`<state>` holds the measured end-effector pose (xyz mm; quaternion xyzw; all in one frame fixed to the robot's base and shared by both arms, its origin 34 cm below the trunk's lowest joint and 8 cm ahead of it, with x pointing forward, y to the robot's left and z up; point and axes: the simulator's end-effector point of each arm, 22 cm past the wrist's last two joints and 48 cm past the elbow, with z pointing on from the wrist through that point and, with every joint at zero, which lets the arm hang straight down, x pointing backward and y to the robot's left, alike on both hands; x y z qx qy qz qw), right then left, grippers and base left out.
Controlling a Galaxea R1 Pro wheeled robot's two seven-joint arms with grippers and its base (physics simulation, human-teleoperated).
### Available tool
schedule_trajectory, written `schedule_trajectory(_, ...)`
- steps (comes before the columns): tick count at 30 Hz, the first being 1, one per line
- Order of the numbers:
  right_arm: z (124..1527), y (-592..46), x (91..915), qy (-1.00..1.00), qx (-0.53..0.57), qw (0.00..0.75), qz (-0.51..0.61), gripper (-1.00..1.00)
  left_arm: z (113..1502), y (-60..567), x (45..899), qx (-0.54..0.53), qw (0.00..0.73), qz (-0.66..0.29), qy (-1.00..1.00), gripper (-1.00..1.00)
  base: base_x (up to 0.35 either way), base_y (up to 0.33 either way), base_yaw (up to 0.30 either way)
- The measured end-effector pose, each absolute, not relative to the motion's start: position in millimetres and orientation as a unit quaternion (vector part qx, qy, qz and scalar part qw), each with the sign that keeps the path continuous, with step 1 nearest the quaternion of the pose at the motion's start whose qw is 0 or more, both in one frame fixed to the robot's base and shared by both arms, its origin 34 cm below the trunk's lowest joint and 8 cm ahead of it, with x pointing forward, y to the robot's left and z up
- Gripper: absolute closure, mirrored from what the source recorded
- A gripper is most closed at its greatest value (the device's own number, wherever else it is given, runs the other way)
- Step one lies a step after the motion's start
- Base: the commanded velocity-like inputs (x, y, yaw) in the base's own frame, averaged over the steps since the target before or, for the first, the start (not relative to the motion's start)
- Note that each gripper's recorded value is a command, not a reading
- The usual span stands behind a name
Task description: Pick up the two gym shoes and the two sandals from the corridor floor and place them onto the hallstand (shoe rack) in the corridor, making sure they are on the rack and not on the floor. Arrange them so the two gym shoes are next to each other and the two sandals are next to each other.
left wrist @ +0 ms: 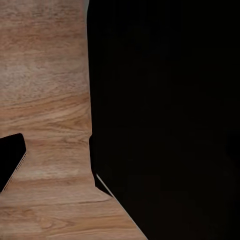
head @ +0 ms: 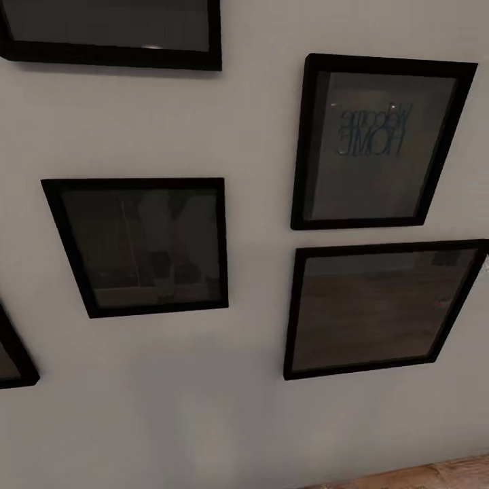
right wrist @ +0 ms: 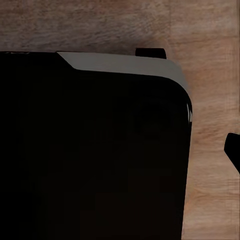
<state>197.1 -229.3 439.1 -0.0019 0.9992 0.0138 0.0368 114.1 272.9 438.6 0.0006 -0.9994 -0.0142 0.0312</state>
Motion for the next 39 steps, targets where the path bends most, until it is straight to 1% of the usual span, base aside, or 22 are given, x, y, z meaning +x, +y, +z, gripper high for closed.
schedule_trajectory(10,439,-229,198,0.999,-0.002,0.038,0.014,-1.0,438,276,120,-0.003,0.025,-0.016,-1.0,-1.0,0.0,0.0,-0.262)
schedule_trajectory(18,439,-229,199,0.999,-0.001,0.039,0.014,-1.0,438,283,145,-0.008,-0.006,-0.02,-1.0,-1.0,0.0,-0.039,-0.279)
schedule_trajectory(23,439,-230,199,0.999,0.002,0.039,0.014,-1.0,439,283,160,-0.01,-0.035,-0.02,-0.999,-1.0,0.0,-0.229,-0.283)
schedule_trajectory(33,439,-230,199,0.999,0.013,0.039,0.014,-1.0,439,283,164,-0.01,-0.041,-0.02,-0.999,-1.0,-0.001,-0.267,-0.283)
schedule_trajectory(39,439,-231,200,0.999,0.014,0.04,0.013,-1.0,439,284,166,-0.009,-0.043,-0.021,-0.999,-1.0,-0.147,-0.231,-0.283)
